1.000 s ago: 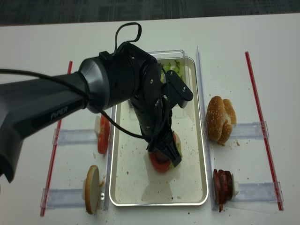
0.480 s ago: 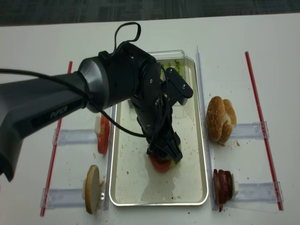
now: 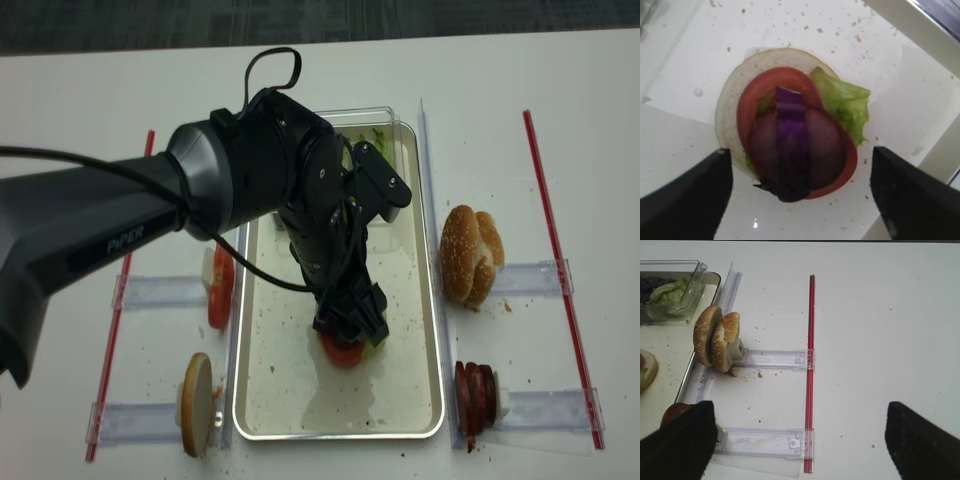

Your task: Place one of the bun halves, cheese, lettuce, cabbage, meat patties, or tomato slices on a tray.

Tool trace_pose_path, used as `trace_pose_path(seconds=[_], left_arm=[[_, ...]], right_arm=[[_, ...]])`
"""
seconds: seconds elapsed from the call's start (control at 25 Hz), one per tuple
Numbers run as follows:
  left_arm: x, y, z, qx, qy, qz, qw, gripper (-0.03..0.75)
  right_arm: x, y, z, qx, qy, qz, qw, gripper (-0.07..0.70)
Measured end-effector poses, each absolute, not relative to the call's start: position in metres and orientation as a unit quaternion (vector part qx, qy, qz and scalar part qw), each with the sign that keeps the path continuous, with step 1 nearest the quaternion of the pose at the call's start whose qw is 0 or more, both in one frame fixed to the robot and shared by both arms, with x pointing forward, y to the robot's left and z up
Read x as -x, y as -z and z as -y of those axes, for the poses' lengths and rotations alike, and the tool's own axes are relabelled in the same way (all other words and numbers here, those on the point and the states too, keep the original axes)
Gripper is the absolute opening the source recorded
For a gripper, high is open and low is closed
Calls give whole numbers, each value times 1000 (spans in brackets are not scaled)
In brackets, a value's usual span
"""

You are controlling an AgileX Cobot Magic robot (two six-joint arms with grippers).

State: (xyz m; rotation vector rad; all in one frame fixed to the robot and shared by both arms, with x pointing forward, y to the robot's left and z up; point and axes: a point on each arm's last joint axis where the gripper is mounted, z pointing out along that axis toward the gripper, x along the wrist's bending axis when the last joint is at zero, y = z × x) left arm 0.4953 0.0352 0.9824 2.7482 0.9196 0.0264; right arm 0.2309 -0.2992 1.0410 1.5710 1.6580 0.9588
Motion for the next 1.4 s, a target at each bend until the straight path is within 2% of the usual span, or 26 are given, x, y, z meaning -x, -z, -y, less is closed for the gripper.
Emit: trace_pose_path(seconds=[0.16,0.4,0.64,0.92,1.12,1.4], left_arm=[[-498,-982,-38,-936,-9,-330,121,525],[-519,-982,-60,-921,-14,-370,121,525],[-550,-986,-98,-894,-24,-431,122,525],[-579,-1006,-137,-864,-48,-482,140,525],[-592,-1008,-170,-841,-54,-521,137,525],[-610,-1008,-237,-795,-75,-590,123,525]], right_arm=[[-231,-1041,299,-600,-366,-633,326,692],[-231,-1041,299,-600,-366,-633,326,692],[-231,-1041,299,-600,-366,-633,326,692],[-231,-1041,299,-600,-366,-633,326,692],[-231,-1041,299,-600,-366,-633,326,692],[-231,-1041,299,-600,-366,-633,326,692]])
